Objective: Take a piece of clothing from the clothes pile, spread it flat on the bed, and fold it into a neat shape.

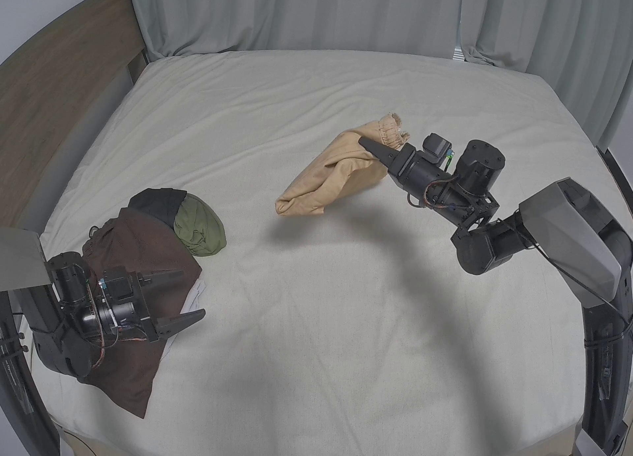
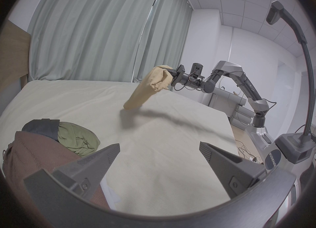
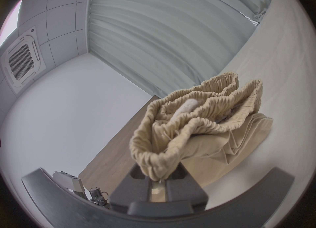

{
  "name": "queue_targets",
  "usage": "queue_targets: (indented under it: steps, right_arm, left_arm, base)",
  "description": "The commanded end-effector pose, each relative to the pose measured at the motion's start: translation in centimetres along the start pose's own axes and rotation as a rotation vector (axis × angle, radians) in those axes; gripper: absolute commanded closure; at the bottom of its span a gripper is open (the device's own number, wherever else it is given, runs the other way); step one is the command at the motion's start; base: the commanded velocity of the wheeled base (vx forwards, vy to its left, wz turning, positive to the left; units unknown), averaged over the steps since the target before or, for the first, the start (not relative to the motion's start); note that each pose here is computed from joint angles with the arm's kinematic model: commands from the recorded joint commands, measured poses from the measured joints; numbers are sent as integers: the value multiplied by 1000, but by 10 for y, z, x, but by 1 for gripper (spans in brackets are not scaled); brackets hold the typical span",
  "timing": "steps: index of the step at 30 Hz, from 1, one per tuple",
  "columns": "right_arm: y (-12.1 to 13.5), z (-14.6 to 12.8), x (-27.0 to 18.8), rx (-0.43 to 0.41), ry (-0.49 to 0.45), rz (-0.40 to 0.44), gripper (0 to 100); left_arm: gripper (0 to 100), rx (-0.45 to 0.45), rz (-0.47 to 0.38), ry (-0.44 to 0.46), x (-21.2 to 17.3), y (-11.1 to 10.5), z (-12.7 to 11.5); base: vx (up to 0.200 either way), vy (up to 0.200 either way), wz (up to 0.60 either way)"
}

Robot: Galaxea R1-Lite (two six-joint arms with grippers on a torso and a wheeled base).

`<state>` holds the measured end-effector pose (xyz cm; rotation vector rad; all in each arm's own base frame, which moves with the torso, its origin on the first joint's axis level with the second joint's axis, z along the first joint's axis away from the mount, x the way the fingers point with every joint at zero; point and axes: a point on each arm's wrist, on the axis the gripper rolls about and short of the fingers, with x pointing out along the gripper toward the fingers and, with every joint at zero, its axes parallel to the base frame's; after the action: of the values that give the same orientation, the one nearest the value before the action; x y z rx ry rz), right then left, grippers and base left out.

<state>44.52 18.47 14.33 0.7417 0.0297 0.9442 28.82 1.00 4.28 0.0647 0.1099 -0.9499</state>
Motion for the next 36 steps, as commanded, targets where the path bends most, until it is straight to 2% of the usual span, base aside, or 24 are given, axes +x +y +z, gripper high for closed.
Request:
queue_targets:
  steps: [1, 4, 10, 11, 13, 16, 24, 36]
  right_arm:
    - [-8, 4, 15, -16, -40, 16, 100]
    - [-25, -2, 19, -14, -55, -10, 100]
    - [-68, -34, 8, 21, -12, -84, 100]
    - [-68, -34, 8, 21, -12, -84, 100]
    - [-92, -58, -2, 48, 27, -136, 100]
    - [-104, -73, -17, 67, 51, -176, 100]
    - [-102, -104, -56, 96, 98, -225, 100]
    - [-102, -124, -83, 114, 127, -258, 100]
  left_arm:
    - [0, -6, 0, 3, 0, 0, -1]
    - [0, -9, -1, 4, 0, 0, -2]
    - [0, -8, -1, 5, 0, 0, -2]
    - [0, -8, -1, 5, 0, 0, -2]
    - [0, -9, 1, 5, -1, 0, -2]
    - [0, -6, 0, 3, -1, 0, -2]
    - [0, -3, -2, 2, -1, -1, 0]
    - [0, -2, -4, 1, -1, -2, 0]
  base:
    - [0, 0, 0]
    - [0, 0, 0]
    - [0, 0, 0]
    - [0, 0, 0]
    - [0, 0, 0]
    - [0, 0, 0]
    - [0, 0, 0]
    - [0, 0, 0]
